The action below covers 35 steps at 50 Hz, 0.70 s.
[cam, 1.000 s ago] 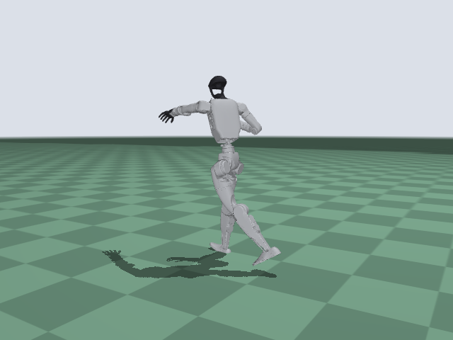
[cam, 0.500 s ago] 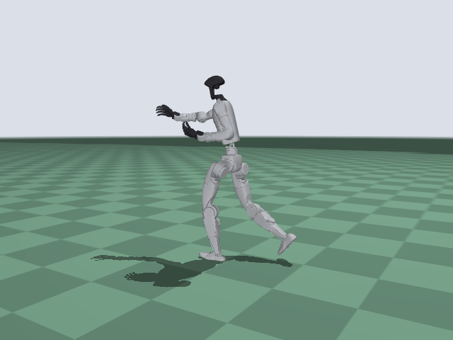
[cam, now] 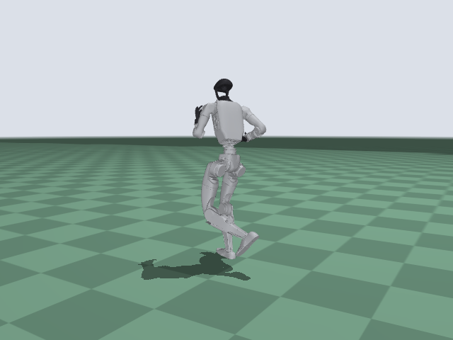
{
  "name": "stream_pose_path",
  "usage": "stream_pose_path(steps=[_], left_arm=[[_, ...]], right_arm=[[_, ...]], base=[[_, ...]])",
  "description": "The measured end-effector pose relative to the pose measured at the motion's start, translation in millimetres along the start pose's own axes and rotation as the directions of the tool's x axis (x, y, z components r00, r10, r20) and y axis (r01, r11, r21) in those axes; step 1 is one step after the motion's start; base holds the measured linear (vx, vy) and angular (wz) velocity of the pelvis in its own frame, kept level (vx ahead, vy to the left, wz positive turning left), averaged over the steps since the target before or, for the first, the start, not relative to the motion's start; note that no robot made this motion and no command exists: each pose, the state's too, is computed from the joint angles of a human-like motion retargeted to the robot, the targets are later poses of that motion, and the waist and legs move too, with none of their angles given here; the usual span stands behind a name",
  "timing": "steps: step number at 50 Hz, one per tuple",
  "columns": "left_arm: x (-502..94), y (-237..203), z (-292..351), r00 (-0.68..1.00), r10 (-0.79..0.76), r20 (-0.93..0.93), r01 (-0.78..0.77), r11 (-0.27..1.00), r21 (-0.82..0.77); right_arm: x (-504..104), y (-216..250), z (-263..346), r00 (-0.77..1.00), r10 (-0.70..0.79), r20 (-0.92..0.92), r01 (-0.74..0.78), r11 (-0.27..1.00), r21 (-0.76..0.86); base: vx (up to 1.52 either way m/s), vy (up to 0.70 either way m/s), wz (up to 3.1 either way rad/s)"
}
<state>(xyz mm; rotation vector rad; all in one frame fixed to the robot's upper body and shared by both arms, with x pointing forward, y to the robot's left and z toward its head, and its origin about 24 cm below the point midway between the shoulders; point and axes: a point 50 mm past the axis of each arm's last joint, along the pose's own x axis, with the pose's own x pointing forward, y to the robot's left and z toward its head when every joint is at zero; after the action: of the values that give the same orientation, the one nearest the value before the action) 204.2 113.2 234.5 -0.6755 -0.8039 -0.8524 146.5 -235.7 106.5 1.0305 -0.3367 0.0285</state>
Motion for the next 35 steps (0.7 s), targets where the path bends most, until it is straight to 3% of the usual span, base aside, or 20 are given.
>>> stream_pose_path(steps=[6,9,14,18,22,26,31,35], left_arm=[[-35.9,15.3,5.6,0.975,0.22,0.009,-0.219,0.962,0.161],[-58.3,22.0,16.7,0.951,0.306,-0.041,-0.266,0.88,0.393],[-98.1,31.2,41.4,0.858,0.512,-0.041,-0.354,0.646,0.676],[-109.0,33.2,43.1,0.812,0.583,-0.021,-0.377,0.552,0.744],[-92.4,53.4,13.7,0.838,0.526,-0.143,-0.259,0.615,0.745],[-41.2,57.2,-9.6,0.916,0.343,-0.206,-0.077,0.657,0.75],[11.0,17.0,-12.8,0.991,0.116,-0.061,-0.056,0.793,0.607],[16.0,13.5,-25.5,0.991,0.098,-0.096,-0.036,0.865,0.501]], right_arm=[[23.3,46.1,-31.5,0.972,0.236,0.02,-0.236,0.959,0.155],[20.9,65.7,-41.5,0.941,0.338,0.011,-0.337,0.936,0.106],[23.0,87.8,-31.0,0.871,0.491,-0.022,-0.484,0.849,-0.214],[31.6,105.5,-25.3,0.815,0.579,-0.022,-0.547,0.756,-0.36],[42.6,93.4,-39.9,0.874,0.486,-0.006,-0.457,0.818,-0.35],[37.0,65.3,-59.3,0.944,0.322,-0.076,-0.329,0.89,-0.315],[24.3,64.3,-39.9,0.905,0.371,-0.209,-0.423,0.84,-0.341],[22.3,55.1,-26.2,0.915,0.327,-0.237,-0.4,0.813,-0.423]], base=[[0.86,0.01,-2.32],[0.81,0.2,-3.09],[0.73,0.42,-3.55],[0.44,0.59,-2.95],[0.16,0.57,-2.47],[0.06,0.37,-2.54],[0.13,0.13,-2.35],[0.21,-0.14,-2.45]])
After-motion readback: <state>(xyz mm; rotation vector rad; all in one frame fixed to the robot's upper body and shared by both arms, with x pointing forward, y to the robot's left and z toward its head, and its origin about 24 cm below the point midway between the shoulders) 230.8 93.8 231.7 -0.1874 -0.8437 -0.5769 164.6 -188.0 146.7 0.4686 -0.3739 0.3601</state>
